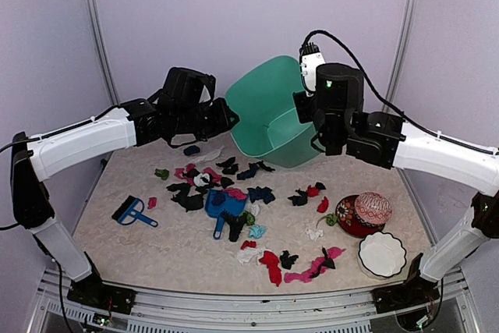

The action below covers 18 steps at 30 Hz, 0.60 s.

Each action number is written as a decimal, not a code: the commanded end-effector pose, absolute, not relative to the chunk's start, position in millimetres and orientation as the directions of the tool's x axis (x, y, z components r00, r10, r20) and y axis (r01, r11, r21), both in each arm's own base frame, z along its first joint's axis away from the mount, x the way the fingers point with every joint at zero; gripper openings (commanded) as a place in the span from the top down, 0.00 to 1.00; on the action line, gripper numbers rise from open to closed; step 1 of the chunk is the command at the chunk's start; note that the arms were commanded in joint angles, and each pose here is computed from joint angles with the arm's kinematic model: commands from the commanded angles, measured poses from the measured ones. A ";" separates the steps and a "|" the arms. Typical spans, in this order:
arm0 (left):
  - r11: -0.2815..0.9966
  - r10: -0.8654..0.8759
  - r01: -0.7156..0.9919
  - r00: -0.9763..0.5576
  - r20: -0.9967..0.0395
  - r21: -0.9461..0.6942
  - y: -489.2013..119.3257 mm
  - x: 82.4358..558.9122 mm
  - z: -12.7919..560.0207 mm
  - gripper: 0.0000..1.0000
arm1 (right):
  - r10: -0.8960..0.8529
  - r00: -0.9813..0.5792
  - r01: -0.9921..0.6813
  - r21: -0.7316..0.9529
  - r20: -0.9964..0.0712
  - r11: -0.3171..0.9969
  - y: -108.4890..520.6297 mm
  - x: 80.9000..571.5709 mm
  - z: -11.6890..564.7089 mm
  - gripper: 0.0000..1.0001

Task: Sweep away the paper scraps from the table
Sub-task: Pass from the right arm to the left

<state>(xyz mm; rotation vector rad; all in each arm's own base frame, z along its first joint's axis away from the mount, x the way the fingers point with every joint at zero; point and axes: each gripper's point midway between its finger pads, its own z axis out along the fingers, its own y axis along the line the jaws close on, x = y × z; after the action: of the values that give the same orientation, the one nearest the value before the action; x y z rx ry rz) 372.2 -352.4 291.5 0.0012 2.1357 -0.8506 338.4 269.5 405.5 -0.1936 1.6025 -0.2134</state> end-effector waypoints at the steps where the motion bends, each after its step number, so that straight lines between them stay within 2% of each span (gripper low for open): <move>1: 0.774 -0.258 0.295 -0.660 -0.705 -0.560 -353.9 371.6 290.1 0.92 | -0.123 0.038 0.028 -0.121 -0.992 0.992 259.8 322.8 434.7 1.00; 3: 0.772 -0.263 0.301 -0.652 -0.711 -0.561 -353.1 372.7 294.0 1.00 | -0.118 0.037 0.023 -0.117 -0.992 0.993 260.5 321.3 432.3 1.00; 11: 0.763 -0.295 0.298 -0.630 -0.719 -0.574 -343.0 381.0 308.6 1.00 | -0.056 0.034 -0.087 -0.059 -0.998 0.994 270.1 311.0 438.8 1.00; 15: 0.762 -0.321 0.278 -0.623 -0.713 -0.585 -334.1 384.5 312.2 1.00 | 0.006 0.017 -0.206 0.002 -1.000 0.979 279.5 302.3 445.7 0.78; 18: 0.759 -0.343 0.268 -0.610 -0.714 -0.593 -327.0 387.1 316.4 1.00 | 0.037 -0.004 -0.300 0.036 -0.999 0.953 288.1 293.6 451.2 0.52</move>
<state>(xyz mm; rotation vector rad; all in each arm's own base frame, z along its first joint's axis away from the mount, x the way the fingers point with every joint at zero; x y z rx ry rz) 384.6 -333.4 282.1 -0.0403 2.1564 -0.7894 311.6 284.2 416.0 -0.2083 1.5849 0.0493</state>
